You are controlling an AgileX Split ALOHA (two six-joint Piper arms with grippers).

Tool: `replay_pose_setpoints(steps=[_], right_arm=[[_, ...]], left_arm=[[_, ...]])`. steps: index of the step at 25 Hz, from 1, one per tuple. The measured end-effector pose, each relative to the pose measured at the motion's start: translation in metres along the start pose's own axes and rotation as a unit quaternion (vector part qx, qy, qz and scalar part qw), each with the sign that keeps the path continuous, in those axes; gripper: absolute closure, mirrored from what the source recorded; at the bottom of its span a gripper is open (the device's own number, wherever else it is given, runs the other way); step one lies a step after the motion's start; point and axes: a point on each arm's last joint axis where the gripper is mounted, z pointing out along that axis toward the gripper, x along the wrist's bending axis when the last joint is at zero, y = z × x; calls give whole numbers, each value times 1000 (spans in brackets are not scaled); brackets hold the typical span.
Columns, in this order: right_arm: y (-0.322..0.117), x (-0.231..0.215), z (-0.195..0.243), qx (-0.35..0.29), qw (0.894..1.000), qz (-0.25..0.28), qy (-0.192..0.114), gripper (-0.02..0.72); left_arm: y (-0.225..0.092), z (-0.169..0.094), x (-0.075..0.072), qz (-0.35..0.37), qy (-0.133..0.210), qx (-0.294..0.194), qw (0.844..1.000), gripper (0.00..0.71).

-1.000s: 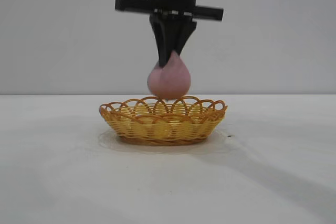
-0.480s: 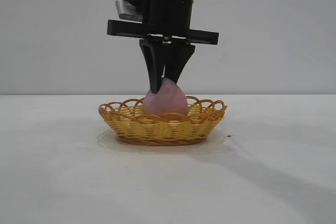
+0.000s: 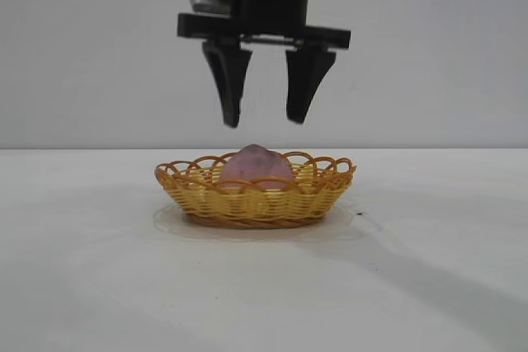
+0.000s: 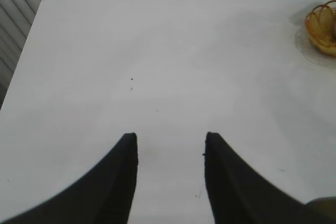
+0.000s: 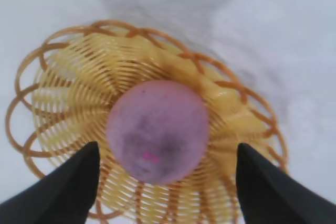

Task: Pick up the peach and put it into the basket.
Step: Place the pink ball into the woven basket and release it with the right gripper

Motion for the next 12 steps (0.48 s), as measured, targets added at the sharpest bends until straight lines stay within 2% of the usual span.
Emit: replay_pose_setpoints(steps=[5,6,9,12], right_arm=[[-1,-84,-8,-7,995,102,-12,248],[-3,-102,-8,-6,992,123,-14,227],[-11,-144,-9,-6,986,167,-24,227],[-19,-174,-10,-8,979,200,-31,227]], left_arm=[[0,0,0,-1,1,0,1000,425],[0,0,0,-4,7,1,1000,425],[0,-1,-1,-17,29,2,999,425],[0,-1,-1,-20,35,3,999,425]])
